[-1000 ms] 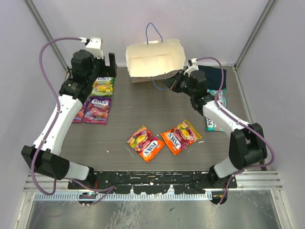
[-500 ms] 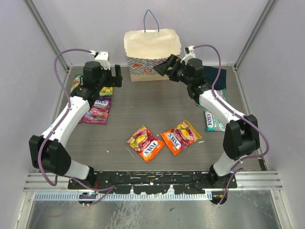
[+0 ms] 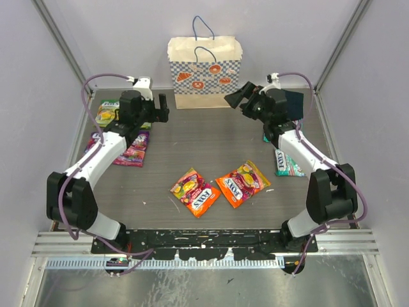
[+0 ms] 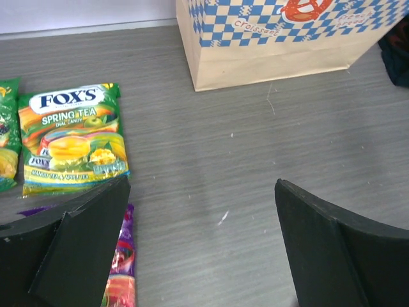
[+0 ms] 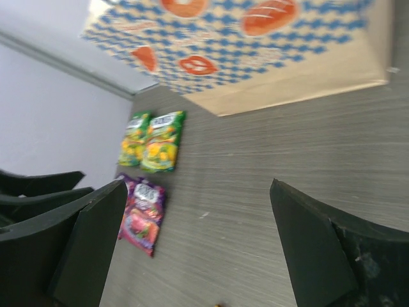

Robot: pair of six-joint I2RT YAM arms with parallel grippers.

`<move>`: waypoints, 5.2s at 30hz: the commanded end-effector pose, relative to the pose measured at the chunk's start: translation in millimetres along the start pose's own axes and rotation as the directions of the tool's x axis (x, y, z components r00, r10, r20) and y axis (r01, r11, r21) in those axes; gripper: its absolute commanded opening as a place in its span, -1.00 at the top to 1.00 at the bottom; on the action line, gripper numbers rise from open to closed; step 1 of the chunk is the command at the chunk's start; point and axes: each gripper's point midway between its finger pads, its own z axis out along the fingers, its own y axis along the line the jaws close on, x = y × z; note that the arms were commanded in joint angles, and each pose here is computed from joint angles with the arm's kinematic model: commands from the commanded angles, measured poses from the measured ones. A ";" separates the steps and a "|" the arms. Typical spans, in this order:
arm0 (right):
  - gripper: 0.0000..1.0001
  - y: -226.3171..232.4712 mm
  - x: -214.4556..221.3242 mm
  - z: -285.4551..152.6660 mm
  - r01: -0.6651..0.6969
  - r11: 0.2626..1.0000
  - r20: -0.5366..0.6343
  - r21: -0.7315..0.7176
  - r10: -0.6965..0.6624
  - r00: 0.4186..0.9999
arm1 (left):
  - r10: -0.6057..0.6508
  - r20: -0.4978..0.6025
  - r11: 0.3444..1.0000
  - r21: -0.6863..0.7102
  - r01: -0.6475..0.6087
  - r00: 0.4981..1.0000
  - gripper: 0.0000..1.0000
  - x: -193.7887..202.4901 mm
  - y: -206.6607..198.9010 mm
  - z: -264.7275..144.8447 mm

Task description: Take the snacks out of the paper bag

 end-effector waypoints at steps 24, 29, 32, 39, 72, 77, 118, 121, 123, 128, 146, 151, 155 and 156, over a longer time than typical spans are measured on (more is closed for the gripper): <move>-0.99 -168.4 -2.2 151.9 0.637 0.771 -0.111 0.015 -0.632 0.767 | 0.136 0.282 0.969 0.162 -0.187 0.950 -0.96 -21.0 -3.9 197.4; -0.98 -169.4 -8.2 160.0 0.623 0.780 -0.051 -0.054 -0.626 0.779 | 0.130 0.309 0.955 0.215 -0.202 0.942 -0.96 -22.5 -9.5 203.9; -0.97 -166.0 -8.8 163.5 0.621 0.777 -0.026 -0.100 -0.626 0.779 | 0.115 0.329 0.944 0.258 -0.207 0.937 -0.96 -24.3 -18.3 203.8; -0.95 -143.1 -3.7 165.1 0.600 0.769 0.034 -0.221 -0.609 0.792 | 0.070 0.353 0.931 0.312 -0.188 0.933 -0.96 -28.5 -28.0 197.7; -0.83 -109.0 13.0 140.5 0.526 0.790 0.027 -0.315 -0.546 0.837 | -0.037 0.308 0.911 0.401 -0.094 0.951 -0.96 -21.2 -45.7 172.6; -0.83 -104.9 11.0 137.3 0.524 0.791 0.026 -0.317 -0.545 0.838 | -0.037 0.299 0.918 0.386 -0.086 0.953 -0.96 -18.3 -43.5 170.2; -1.00 -140.1 -41.3 93.0 0.325 0.924 0.038 0.203 -0.339 0.940 | 0.008 0.299 1.000 0.026 -0.016 0.954 -0.96 -17.7 20.3 118.6; -1.00 -151.5 -35.3 69.6 0.252 0.923 0.052 0.291 -0.279 0.959 | 0.024 0.282 0.997 -0.080 -0.001 0.959 -0.96 -15.8 39.0 100.0; -1.00 -152.5 -34.6 53.0 0.205 0.920 0.071 0.333 -0.241 0.968 | 0.026 0.264 0.989 -0.146 0.014 0.964 -0.96 -13.9 50.1 84.5; -1.00 -156.0 -20.1 6.1 0.045 0.885 0.105 0.463 -0.105 0.989 | -0.102 0.293 0.965 -0.202 0.166 0.951 -0.96 -2.5 61.9 31.8; -0.99 -34.9 222.1 -112.5 0.451 0.828 -0.345 0.333 -0.338 0.876 | -0.353 -0.133 0.935 -0.018 0.354 0.926 -0.96 146.9 -58.6 -132.1; -0.94 9.3 270.3 -140.7 0.633 0.770 -0.453 0.081 -0.538 0.711 | -0.368 -0.175 0.927 0.013 0.376 0.913 -0.96 166.4 -57.4 -152.2; -0.86 21.0 300.0 -162.6 0.684 0.727 -0.523 -0.055 -0.605 0.601 | -0.350 -0.272 0.927 0.036 0.373 0.896 -0.97 188.5 -65.4 -160.4; -0.81 21.7 306.9 -168.6 0.671 0.737 -0.539 -0.084 -0.600 0.591 | -0.338 -0.303 0.929 0.045 0.367 0.891 -0.89 194.5 -68.3 -162.4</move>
